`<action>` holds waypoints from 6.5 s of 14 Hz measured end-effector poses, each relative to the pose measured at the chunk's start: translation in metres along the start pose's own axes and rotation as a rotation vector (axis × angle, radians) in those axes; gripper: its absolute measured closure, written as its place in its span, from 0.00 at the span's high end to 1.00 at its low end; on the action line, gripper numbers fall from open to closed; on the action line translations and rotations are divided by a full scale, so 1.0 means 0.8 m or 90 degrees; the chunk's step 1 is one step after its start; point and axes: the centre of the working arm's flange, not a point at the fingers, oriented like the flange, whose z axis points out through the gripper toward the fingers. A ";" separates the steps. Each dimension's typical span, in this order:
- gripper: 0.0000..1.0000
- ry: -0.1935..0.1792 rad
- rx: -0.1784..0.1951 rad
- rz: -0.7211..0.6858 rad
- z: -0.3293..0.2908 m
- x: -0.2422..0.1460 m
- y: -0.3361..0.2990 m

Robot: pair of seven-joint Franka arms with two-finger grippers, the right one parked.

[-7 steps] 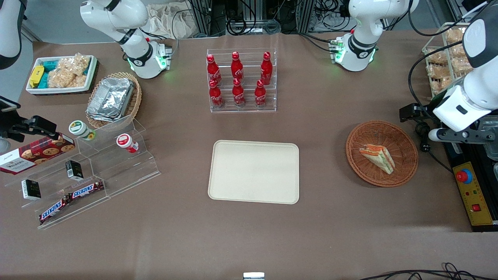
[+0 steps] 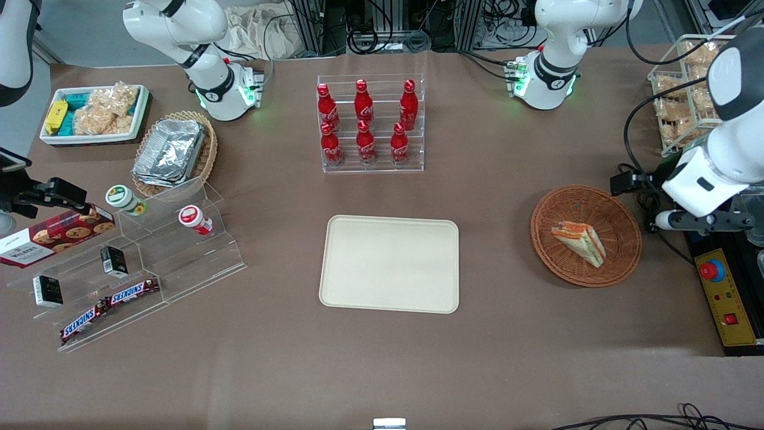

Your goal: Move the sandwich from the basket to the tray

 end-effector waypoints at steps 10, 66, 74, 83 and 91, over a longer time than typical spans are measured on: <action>1.00 -0.045 0.012 -0.569 0.119 0.044 -0.034; 0.15 -0.043 -0.073 -0.195 0.331 0.065 0.396; 0.90 0.048 -0.047 -0.155 0.284 0.095 0.393; 1.00 0.092 -0.013 -0.263 0.087 0.097 0.223; 1.00 0.095 0.004 -0.178 0.041 0.062 0.083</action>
